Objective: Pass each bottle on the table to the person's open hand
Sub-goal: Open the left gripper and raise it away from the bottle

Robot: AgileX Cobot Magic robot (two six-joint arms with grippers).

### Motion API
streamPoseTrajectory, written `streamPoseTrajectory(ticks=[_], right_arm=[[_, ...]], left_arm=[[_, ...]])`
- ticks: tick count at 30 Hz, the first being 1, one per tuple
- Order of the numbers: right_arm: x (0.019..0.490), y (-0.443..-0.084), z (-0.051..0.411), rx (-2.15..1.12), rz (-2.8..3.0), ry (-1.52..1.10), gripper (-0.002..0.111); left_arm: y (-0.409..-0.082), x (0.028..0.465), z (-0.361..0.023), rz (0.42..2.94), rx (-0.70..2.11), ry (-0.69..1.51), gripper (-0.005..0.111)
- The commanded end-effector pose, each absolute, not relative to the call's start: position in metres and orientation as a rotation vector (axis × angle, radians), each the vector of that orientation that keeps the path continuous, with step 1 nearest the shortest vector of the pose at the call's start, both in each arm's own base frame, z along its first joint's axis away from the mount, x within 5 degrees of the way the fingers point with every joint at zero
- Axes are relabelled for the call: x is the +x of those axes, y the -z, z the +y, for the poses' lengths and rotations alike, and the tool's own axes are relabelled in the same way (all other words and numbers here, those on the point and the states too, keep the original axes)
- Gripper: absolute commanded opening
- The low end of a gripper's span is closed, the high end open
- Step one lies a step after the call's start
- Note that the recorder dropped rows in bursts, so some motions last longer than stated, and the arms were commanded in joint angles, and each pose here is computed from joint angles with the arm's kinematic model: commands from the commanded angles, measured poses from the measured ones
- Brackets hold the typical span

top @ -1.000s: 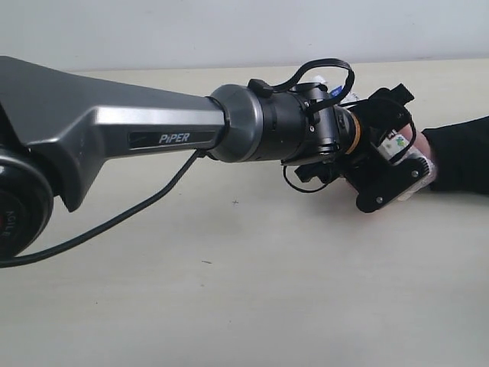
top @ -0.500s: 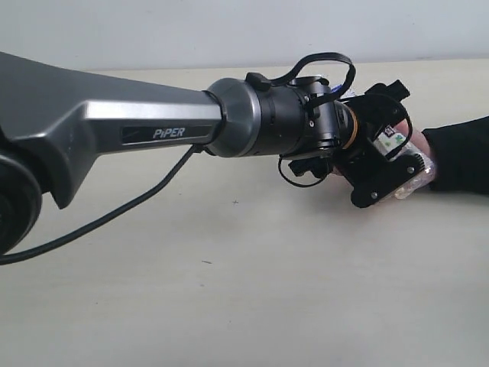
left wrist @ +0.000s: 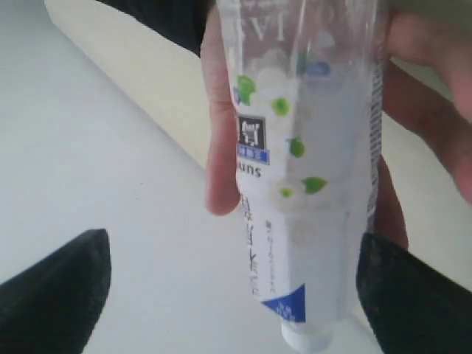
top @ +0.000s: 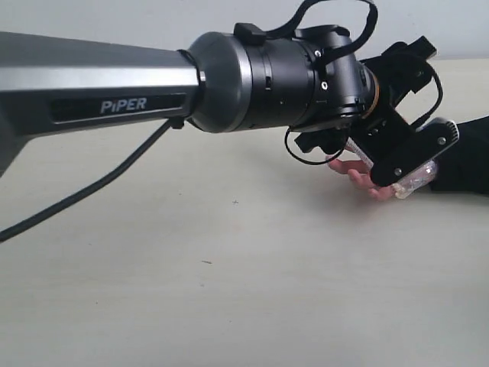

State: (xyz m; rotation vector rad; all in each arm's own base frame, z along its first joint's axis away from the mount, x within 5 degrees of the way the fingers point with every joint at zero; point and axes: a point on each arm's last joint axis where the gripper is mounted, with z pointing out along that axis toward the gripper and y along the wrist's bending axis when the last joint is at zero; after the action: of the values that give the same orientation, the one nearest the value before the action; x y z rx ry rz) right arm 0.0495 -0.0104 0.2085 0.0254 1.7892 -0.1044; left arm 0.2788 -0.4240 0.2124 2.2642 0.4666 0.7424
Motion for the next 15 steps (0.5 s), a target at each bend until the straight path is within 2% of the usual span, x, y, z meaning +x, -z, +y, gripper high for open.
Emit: streamPoseTrajectory(ticks=[1,7,9,12,15], right_arm=[[0.049,-0.207,-0.01,0.026,1.784,0.105,0.0],[0.049,-0.207,-0.01,0.027,1.784,0.103,0.0],[0.049,-0.207,-0.01,0.027,1.784,0.103,0.0],[0.049,-0.207,-0.01,0.027,1.784,0.103,0.0],[0.049,-0.207,-0.01,0.027,1.784,0.103,0.0]], left_arm=[[-0.246,0.271,-0.412,0.605,2.232,-0.761,0.086],[-0.292,0.255,-0.386,0.983,2.129,-0.75,0.086],[-0.307,0.248,-0.374,1.111,2.088,-0.755,0.078],[-0.325,0.241,-0.355,1.292,2.029,-0.772,0.051],[-0.342,0.235,-0.337,1.444,1.96,-0.788,0.013]])
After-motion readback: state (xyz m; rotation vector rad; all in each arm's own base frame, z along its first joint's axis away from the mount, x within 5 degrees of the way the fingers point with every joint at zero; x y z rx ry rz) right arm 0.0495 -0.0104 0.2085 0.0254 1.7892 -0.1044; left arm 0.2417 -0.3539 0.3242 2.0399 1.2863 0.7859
